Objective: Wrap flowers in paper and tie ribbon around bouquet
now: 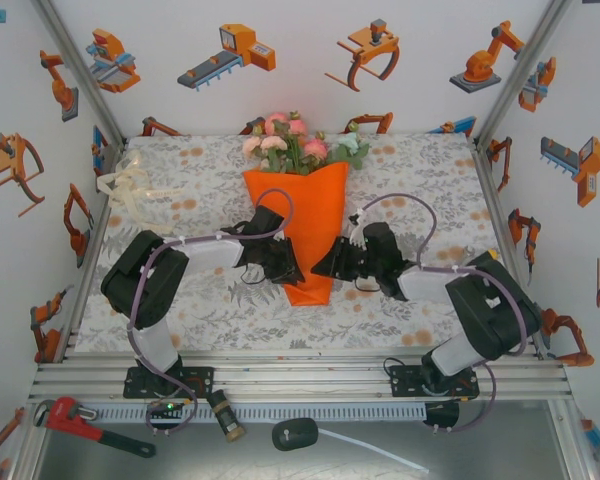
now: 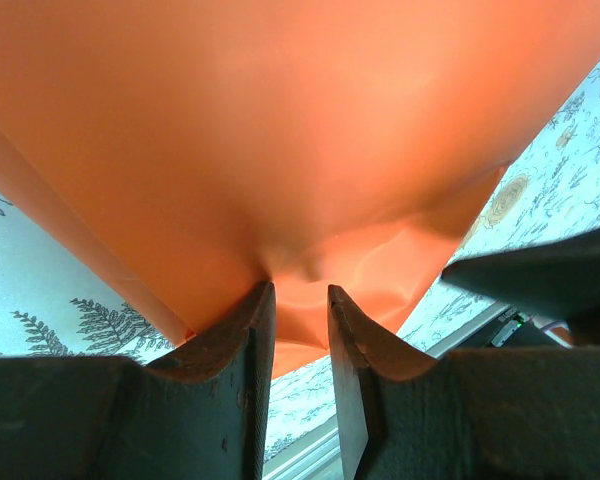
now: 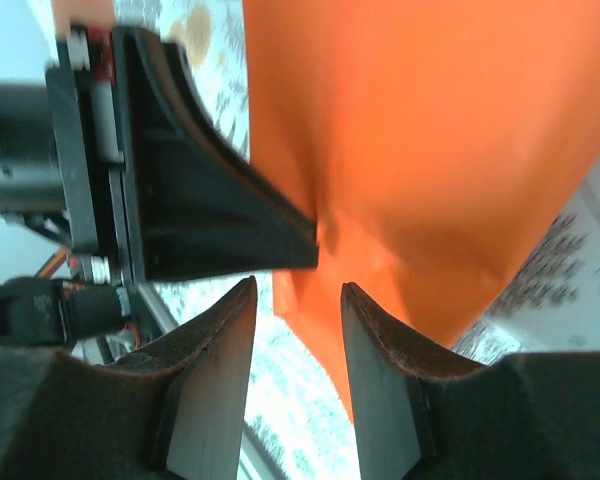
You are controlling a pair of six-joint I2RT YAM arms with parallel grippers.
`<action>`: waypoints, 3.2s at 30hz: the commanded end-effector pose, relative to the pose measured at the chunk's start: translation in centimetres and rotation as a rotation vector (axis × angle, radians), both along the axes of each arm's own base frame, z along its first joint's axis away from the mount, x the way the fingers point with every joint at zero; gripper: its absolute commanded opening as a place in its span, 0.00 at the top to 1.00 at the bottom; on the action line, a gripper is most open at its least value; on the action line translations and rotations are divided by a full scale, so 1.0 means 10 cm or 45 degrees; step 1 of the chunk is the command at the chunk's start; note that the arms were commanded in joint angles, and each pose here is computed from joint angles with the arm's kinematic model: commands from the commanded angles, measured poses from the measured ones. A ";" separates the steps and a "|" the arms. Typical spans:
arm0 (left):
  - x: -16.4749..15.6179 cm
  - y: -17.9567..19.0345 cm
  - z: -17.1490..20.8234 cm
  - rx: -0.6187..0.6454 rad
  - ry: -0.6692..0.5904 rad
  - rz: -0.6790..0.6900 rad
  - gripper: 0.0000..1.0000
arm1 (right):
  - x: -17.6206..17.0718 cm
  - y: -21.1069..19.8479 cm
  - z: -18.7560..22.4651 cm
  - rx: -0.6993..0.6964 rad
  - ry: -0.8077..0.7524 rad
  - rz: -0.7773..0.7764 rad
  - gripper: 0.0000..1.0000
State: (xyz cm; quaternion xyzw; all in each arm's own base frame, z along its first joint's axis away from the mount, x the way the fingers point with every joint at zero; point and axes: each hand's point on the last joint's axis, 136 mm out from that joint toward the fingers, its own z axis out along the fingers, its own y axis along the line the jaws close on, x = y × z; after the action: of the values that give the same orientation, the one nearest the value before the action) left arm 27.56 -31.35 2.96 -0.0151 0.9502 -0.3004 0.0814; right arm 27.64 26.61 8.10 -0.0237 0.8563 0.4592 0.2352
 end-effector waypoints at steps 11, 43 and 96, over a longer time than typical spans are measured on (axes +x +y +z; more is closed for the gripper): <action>-0.16 0.27 -0.26 0.147 0.047 0.005 0.68 | 0.21 -0.24 -0.29 -0.034 0.145 -0.204 0.60; -0.14 0.32 -0.18 0.130 0.010 0.022 0.68 | 2.55 -0.94 -0.20 0.051 -0.092 -0.538 0.57; 0.60 0.75 1.20 0.119 -0.400 0.276 0.54 | 0.86 -0.16 0.34 -0.165 -0.170 -0.132 0.54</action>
State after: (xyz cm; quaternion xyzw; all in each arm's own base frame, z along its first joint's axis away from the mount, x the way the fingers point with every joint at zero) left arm 32.31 -24.91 13.69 -0.0654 0.9346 -0.2597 0.2341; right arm 35.68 23.45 11.04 -0.0005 0.8736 0.3818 0.3019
